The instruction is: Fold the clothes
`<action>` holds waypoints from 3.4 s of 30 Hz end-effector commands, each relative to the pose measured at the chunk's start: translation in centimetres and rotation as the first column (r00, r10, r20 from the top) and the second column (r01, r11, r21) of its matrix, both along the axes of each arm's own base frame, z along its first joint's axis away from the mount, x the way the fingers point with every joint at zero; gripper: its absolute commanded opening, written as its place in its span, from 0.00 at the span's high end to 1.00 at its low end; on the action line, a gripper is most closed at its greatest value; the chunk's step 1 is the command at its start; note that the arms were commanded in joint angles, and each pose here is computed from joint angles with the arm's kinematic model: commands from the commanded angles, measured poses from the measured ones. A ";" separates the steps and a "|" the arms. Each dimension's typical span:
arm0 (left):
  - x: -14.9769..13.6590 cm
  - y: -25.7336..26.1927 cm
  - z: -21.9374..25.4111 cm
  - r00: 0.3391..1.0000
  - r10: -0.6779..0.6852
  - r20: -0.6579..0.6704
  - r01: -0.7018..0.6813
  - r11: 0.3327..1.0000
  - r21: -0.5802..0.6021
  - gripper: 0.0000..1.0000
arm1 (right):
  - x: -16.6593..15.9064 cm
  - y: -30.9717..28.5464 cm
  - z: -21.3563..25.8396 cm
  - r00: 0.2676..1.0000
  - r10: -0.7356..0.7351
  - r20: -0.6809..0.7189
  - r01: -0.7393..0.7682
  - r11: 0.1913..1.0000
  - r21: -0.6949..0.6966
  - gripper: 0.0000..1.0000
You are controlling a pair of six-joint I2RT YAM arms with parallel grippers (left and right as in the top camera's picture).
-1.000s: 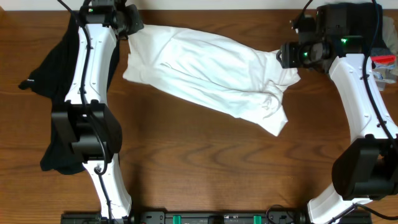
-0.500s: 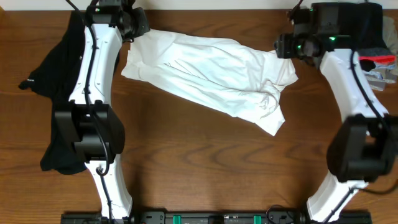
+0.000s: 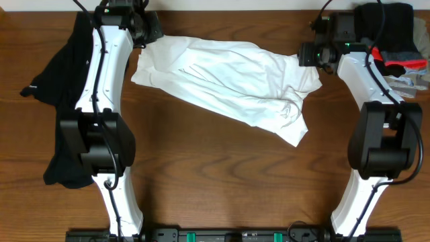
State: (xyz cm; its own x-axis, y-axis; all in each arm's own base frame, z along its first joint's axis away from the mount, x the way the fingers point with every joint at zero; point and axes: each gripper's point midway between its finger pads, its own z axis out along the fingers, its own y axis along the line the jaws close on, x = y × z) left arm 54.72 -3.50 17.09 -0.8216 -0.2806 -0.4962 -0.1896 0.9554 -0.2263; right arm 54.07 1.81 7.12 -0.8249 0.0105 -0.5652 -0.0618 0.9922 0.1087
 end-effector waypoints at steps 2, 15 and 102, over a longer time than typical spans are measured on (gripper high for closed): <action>0.0 0.2 0.3 1.000 -0.016 0.008 0.016 1.000 0.018 0.94 | 0.0 -1.0 -2.4 0.998 -0.045 -0.048 0.045 0.999 0.001 0.39; -0.1 0.2 0.2 1.000 -0.016 0.000 0.016 1.000 0.018 0.94 | 0.6 -3.0 -6.5 0.994 -0.079 -0.077 0.079 0.997 -0.005 0.57; -17.6 5.6 -4.4 0.924 0.020 -0.383 -0.003 0.999 0.043 0.94 | -8.5 2.5 0.3 0.925 0.182 -0.333 -0.177 0.983 0.046 0.55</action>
State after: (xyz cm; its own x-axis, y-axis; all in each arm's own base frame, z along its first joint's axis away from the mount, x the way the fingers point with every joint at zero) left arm 37.03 1.87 12.77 -0.9481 -0.2791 -0.1526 -0.2655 0.9585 -0.1039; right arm 45.21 3.63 9.25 -0.9538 -0.1032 -0.2823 -0.1642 0.9656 0.2016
